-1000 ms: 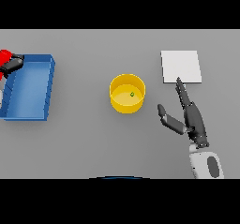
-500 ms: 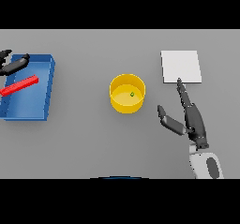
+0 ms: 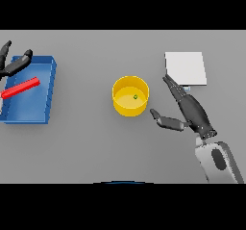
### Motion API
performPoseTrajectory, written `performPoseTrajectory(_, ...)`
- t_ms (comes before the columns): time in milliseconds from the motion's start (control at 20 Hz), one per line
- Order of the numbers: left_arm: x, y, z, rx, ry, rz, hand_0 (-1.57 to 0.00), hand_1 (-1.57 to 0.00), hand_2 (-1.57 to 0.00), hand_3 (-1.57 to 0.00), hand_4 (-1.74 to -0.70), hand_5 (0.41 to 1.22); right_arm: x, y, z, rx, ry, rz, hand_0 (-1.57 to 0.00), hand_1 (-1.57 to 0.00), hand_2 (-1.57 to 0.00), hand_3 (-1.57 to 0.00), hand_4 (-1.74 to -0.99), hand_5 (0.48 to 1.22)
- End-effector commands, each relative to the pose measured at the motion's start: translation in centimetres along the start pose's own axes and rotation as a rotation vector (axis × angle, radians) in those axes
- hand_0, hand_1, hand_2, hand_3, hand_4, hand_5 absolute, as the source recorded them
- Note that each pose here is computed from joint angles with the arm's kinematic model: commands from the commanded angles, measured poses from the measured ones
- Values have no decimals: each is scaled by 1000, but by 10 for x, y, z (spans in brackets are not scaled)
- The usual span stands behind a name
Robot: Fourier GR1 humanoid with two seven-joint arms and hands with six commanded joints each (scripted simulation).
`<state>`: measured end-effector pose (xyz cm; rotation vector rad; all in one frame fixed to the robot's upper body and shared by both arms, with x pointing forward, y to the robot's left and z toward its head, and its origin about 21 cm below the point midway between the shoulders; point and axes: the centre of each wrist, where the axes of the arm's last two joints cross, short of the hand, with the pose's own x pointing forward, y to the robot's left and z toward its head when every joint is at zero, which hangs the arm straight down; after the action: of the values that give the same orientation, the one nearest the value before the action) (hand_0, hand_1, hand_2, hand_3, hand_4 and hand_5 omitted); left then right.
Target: Pick up the red beaker and tilt it to pour out 1 green nut into yellow bowl. Pick up the yellow bowl and place it on the metallic measuring scale.
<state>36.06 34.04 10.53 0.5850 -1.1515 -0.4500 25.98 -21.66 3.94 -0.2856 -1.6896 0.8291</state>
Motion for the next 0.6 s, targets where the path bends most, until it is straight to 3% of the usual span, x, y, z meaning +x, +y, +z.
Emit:
performPoseTrajectory(0, 3, -3, 0, -3, 0, 4, -13, -11, -11, -11, -800, 673, 3, 0, -7, 48, 0, 60, 1, 1, 1, 1, -1128, 637)
performPoseTrajectory(200, 1, -10, -1, -19, 18, 11, -5, -4, -4, -4, -809, 688, 18, -10, -35, 215, -110, 350, 1, 1, 1, 1, -1150, 630)
performPoseTrajectory(550, -3, -5, 0, -17, 19, 9, 0, 0, 0, 0, -805, 692, 29, 0, -73, 471, -237, 621, 1, 1, 1, 1, -1156, 642)
